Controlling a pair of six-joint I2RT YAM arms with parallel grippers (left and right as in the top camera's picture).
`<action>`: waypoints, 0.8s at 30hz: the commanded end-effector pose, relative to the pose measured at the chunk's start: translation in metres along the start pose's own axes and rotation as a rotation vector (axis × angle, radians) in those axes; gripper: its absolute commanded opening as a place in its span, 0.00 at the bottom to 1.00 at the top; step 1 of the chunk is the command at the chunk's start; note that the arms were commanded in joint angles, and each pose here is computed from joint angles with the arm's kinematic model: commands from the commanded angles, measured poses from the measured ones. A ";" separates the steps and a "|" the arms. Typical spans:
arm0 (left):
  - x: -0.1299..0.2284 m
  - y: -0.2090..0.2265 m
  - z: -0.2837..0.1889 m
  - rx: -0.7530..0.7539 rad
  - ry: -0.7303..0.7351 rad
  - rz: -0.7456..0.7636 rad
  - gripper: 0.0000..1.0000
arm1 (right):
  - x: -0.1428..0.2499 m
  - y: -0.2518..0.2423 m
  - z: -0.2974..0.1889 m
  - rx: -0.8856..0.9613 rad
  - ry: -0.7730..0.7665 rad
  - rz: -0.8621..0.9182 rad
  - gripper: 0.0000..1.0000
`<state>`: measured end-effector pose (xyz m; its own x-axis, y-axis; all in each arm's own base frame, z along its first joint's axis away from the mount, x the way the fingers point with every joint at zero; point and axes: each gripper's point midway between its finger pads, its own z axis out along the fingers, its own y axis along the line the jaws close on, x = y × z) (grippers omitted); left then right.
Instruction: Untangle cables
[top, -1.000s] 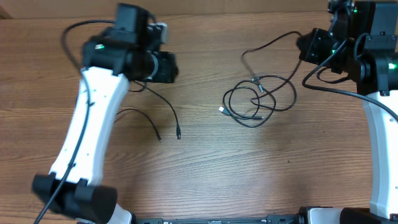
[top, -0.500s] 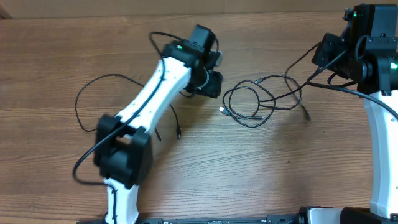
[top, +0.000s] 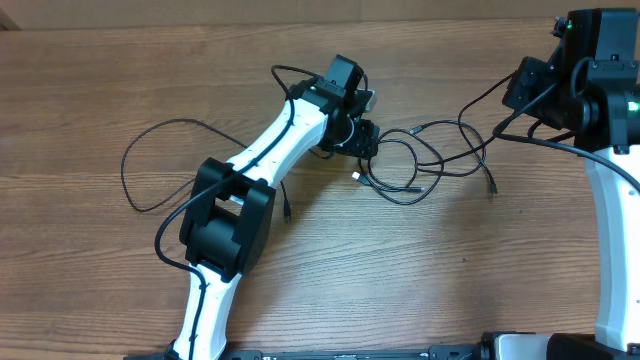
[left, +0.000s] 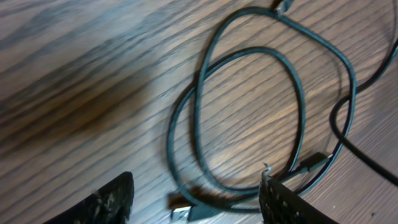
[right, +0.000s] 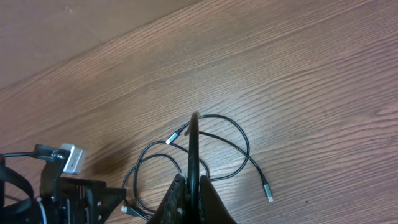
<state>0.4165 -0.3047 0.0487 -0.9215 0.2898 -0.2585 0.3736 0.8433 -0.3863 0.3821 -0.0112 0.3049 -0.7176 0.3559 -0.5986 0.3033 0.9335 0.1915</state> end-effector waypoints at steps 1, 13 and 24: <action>0.009 -0.003 0.020 -0.005 0.031 -0.017 0.64 | -0.008 -0.002 -0.017 -0.003 -0.049 0.010 0.04; 0.012 0.007 0.031 -0.185 0.008 0.007 0.63 | -0.008 -0.002 -0.017 -0.003 -0.049 0.010 0.04; 0.012 -0.001 0.035 -0.244 -0.020 0.005 0.59 | -0.006 -0.002 -0.016 0.000 -0.040 0.009 0.04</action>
<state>0.4076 -0.3233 0.0215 -0.9070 0.3128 -0.2818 0.3743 0.9057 -0.1993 0.3801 -0.0113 0.3033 -0.7235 0.3563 -0.5913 0.3059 0.9333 0.1881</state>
